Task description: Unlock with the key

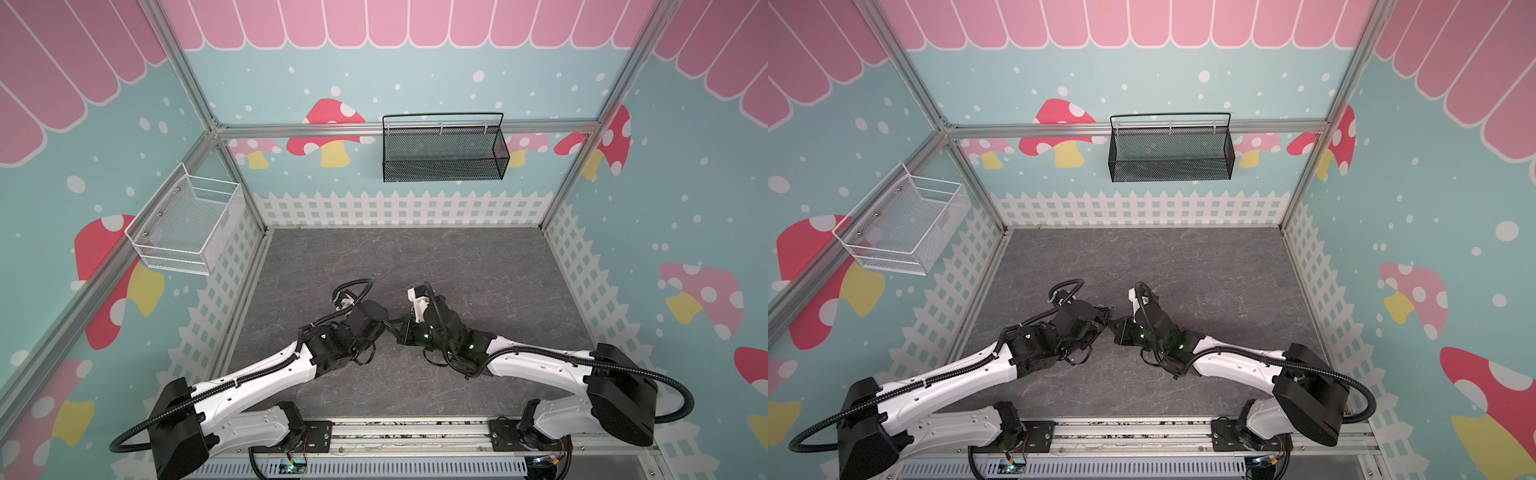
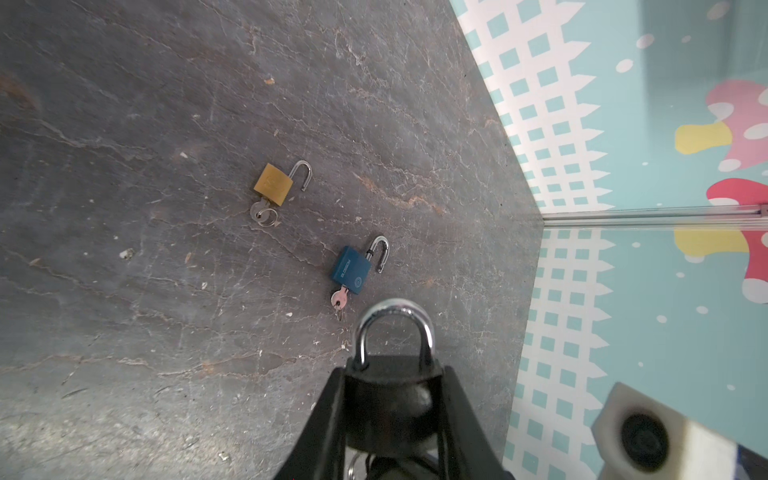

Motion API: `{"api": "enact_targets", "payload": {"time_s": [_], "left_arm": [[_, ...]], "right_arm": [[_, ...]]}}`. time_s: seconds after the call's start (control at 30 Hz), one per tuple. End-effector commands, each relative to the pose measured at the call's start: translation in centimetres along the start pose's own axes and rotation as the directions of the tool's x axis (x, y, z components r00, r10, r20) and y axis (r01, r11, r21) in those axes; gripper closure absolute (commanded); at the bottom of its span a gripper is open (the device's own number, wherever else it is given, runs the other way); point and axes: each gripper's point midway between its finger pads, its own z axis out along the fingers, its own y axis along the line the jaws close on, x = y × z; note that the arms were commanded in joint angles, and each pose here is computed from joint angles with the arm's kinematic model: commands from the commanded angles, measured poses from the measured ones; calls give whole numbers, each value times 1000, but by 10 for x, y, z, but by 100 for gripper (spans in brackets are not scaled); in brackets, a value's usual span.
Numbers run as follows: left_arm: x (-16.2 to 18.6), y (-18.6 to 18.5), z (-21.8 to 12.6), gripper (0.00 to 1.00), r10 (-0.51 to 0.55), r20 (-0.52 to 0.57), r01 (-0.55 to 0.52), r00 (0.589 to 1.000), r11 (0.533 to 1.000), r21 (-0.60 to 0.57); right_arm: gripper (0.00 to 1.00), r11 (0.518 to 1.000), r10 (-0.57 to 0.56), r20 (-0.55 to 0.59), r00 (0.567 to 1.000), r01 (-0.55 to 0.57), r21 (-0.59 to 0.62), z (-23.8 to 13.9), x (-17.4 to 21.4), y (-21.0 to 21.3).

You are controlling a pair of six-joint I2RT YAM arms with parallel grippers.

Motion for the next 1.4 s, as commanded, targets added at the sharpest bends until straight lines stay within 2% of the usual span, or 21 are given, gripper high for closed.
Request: {"api": "enact_targets", "payload": {"time_s": [0.0,0.3,0.43,0.57,0.87,0.97,1.2,1.3,1.37], "left_arm": [[23,-32,-9,100,-62,-127,80,990,987,139],[18,-56,-19,100,-95,-134,125,986,965,230],[17,-62,-19,100,-101,-129,130,987,960,247],[10,-63,-21,100,-89,-96,110,991,963,246],[-7,-54,-26,100,21,-1,-21,1000,986,165],[-11,-50,-26,100,72,11,-73,997,989,127],[-24,-32,-29,100,223,49,-224,974,974,27],[-27,-23,-31,100,298,29,-298,954,954,-3],[-26,-19,-33,100,386,13,-386,922,922,-18]], "right_arm": [[100,945,33,52,998,-14,-326,-20,-23,78],[100,894,150,13,989,-129,-429,-29,-26,81],[100,873,151,3,989,-132,-469,-31,-28,90],[100,890,149,32,988,-120,-439,-31,-29,81],[100,955,56,104,993,-23,-295,-25,-27,48],[94,971,13,126,992,18,-240,-25,-27,37],[73,988,-97,168,981,115,-101,-32,-29,13],[63,988,-128,172,977,140,-60,-39,-29,5],[57,984,-170,171,971,177,-30,-44,-30,1]]}}
